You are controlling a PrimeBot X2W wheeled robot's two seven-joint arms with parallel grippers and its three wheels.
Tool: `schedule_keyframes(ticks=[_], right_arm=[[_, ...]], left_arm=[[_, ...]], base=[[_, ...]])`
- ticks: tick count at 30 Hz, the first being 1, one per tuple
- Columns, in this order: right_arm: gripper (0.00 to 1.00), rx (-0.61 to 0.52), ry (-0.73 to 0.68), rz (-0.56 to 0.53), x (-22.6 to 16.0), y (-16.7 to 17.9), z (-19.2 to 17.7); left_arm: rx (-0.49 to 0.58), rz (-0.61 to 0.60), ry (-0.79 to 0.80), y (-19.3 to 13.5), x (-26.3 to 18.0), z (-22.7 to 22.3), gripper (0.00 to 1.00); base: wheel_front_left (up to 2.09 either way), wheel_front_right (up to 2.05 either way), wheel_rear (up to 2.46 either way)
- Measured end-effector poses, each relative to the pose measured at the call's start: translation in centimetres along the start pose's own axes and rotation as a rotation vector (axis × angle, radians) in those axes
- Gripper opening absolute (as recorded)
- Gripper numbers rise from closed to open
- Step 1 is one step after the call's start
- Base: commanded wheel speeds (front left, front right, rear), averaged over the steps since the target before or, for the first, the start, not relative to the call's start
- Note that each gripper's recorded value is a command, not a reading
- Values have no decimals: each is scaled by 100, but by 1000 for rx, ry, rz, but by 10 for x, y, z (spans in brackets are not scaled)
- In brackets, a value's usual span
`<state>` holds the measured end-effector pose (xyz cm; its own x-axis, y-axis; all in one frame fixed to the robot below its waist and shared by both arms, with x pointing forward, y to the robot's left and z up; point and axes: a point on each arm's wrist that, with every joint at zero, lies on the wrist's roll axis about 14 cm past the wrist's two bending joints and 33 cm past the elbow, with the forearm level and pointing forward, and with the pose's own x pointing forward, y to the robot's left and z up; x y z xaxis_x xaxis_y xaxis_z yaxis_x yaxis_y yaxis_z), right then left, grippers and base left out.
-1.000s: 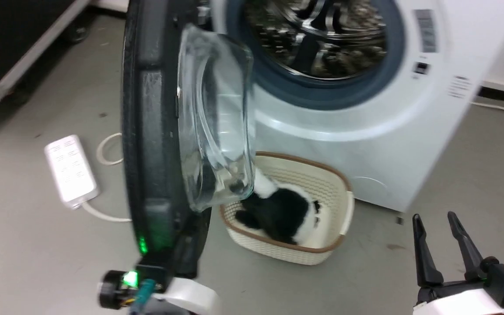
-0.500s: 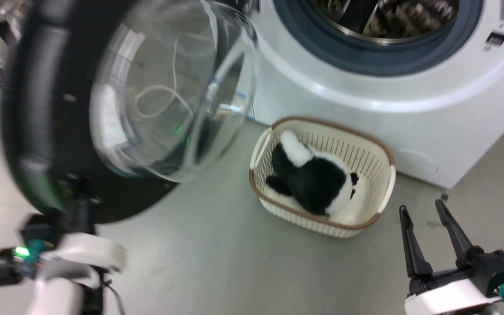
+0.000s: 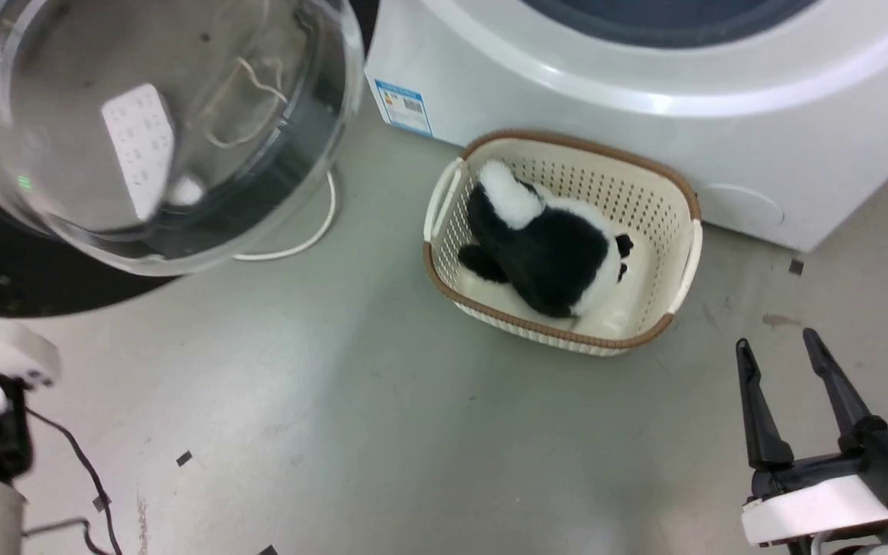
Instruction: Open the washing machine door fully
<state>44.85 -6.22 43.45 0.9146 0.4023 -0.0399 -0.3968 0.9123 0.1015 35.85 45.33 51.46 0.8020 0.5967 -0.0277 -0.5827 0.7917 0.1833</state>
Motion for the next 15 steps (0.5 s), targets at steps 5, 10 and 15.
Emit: schedule_keyframes(ticks=[5, 10, 15], right_arm=[[100, -3, 16, -18, 2, -11, -9], [100, -11, 10, -31, 2, -16, -7], [100, -25, -25, -47, -1, -19, 9]], left_arm=[[13, 31, 21, 9, 24, -4, 0], [9, 54, 20, 14, 31, -4, 0], [17, 26, -55, 7, 30, 19, 0]], base=[[0, 0, 0], [0, 0, 0], [0, 0, 0]])
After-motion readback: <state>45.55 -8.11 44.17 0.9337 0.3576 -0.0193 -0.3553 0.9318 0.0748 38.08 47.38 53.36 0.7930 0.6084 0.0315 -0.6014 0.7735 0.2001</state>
